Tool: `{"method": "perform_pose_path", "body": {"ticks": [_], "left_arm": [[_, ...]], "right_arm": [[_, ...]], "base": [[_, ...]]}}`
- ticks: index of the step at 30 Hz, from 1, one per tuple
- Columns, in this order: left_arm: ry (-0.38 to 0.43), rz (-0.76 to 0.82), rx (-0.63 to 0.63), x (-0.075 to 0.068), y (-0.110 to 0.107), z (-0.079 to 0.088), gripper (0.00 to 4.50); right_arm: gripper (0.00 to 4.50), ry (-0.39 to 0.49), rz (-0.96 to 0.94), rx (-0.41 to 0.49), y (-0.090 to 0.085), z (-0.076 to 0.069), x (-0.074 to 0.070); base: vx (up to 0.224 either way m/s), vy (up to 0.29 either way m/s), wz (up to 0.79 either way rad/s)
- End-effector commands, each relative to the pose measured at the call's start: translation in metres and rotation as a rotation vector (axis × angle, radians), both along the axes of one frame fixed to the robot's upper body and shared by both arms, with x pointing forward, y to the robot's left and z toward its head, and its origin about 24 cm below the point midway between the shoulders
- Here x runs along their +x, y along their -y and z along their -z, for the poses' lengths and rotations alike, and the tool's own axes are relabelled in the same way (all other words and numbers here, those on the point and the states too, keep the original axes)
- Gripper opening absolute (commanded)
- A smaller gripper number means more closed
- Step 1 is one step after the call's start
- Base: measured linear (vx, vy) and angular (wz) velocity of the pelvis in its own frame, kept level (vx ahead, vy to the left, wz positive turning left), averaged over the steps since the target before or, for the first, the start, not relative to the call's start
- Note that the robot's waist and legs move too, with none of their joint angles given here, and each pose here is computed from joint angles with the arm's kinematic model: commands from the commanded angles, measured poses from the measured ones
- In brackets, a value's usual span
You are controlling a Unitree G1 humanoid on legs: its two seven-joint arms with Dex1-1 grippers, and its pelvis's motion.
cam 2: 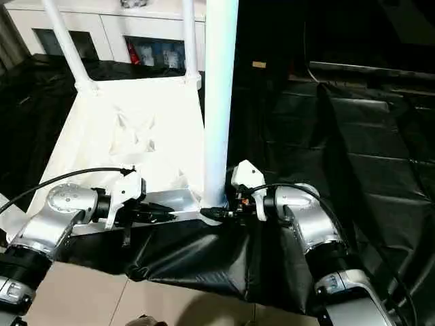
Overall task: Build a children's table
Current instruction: Rotate leg to tighten
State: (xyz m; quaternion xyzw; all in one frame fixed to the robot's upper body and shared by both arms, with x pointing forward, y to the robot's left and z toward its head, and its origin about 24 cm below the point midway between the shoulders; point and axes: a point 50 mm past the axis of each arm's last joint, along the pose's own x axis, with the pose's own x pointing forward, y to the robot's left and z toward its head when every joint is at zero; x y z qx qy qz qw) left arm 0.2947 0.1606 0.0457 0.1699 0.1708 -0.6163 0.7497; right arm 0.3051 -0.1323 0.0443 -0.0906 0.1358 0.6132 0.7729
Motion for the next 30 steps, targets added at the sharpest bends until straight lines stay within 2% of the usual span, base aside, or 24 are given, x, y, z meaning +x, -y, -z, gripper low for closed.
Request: {"method": "perform_pose_path", "body": {"ticks": [1,6,7,12,13,14,16,18,21,24,25,26,28,30], "left_arm": [[0.016,-0.005,-0.034,0.002,0.002,-0.005,0.0],[0.034,-0.037,-0.04,0.004,0.002,-0.005,0.0],[0.058,-0.105,-0.06,0.009,0.004,-0.005,0.0],[0.106,-0.23,-0.06,0.019,0.007,-0.005,0.0],[0.132,-0.302,-0.047,0.025,0.013,-0.003,0.0],[0.145,-0.335,-0.047,0.027,0.019,-0.002,0.0],[0.149,-0.343,-0.057,0.028,0.027,-0.002,0.0],[0.163,-0.341,-0.07,0.027,0.049,0.0,0.0],[0.182,-0.346,-0.09,0.025,0.07,0.001,0.0],[0.194,-0.324,-0.1,0.02,0.082,0.002,0.0],[0.197,-0.319,-0.098,0.019,0.083,0.002,0.0],[0.198,-0.32,-0.097,0.019,0.083,0.002,0.0],[0.212,-0.323,-0.088,0.02,0.08,0.002,0.0],[0.223,-0.313,-0.081,0.019,0.072,0.001,0.0]], "right_arm": [[2.71,-0.017,-0.109,0.006,-0.01,0.001,-0.006],[2.7,-0.021,-0.12,0.005,-0.01,0.004,-0.01],[2.7,-0.013,-0.071,0.021,-0.012,0.007,-0.011],[2.7,0.015,0.096,0.04,-0.017,0.013,-0.007],[2.7,0.04,0.269,0.046,-0.022,0.02,-0.001],[2.69,0.049,0.367,0.054,-0.026,0.024,0.0],[2.69,0.06,0.444,0.059,-0.03,0.026,0.002],[2.68,0.062,0.565,0.098,-0.043,0.028,0.002],[2.68,0.06,0.659,0.125,-0.06,0.03,0.001],[2.68,0.072,0.67,0.163,-0.072,0.026,0.0],[3.24,0.083,0.677,0.171,-0.073,0.024,0.0],[3.38,0.085,0.679,0.171,-0.073,0.024,0.001],[3.38,0.091,0.686,0.18,-0.071,0.021,0.003],[3.61,0.122,0.662,0.176,-0.064,0.017,0.007]], "base": [[0.0,0.0,0.0],[0.0,0.0,0.0],[0.0,0.0,0.0],[0.0,0.0,0.0],[0.0,0.0,0.0],[0.0,0.0,0.0],[0.0,0.0,0.0],[0.0,0.0,0.0],[0.0,0.0,0.0],[0.0,0.0,0.0],[0.0,0.0,0.0],[0.0,0.0,0.0],[0.0,0.0,0.0],[0.0,0.0,0.0]]}}
